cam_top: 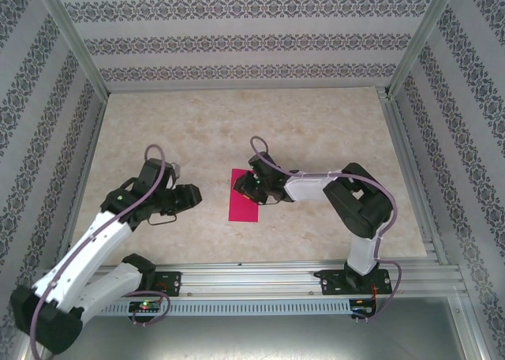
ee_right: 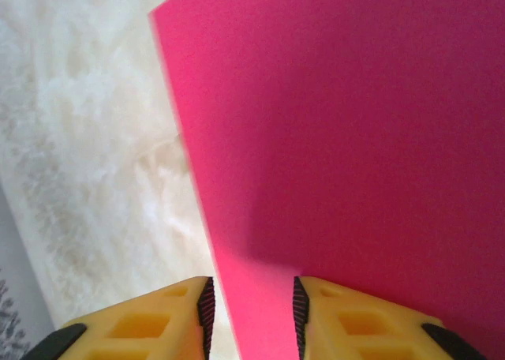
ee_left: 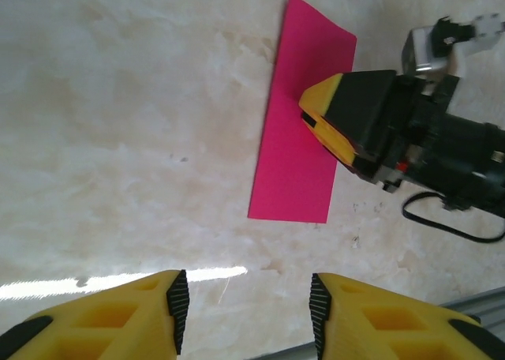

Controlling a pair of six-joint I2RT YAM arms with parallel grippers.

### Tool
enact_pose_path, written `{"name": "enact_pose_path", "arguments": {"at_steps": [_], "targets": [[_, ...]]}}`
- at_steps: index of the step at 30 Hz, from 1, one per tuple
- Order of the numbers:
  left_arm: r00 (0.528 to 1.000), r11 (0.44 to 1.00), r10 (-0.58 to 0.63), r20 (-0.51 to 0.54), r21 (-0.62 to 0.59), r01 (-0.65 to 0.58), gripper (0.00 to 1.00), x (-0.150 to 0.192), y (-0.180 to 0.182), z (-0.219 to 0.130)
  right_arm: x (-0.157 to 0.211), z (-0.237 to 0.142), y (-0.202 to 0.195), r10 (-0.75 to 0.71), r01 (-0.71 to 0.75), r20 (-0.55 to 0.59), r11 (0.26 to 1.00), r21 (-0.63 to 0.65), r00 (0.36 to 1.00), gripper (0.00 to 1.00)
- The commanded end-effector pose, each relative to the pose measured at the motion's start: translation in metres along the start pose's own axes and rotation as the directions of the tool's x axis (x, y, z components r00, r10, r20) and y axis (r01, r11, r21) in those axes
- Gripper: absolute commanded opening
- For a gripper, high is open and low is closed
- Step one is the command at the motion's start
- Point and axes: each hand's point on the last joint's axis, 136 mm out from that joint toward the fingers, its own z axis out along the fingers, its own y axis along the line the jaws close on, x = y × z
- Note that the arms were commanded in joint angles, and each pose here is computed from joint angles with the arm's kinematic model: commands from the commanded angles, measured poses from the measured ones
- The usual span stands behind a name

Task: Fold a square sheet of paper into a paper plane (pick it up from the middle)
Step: Turn over the paper at the center of the table.

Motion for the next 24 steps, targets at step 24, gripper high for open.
{"name": "enact_pose_path", "arguments": {"at_steps": [24], "targets": [[0.971, 0.976, 0.064, -0.228, 0.219, -0.013, 0.29, -0.056, -0.072, 0.173, 0.024, -0.057, -0.042, -0.202, 0.211, -0.130, 0.975, 0.065, 0.971, 0.36]]}}
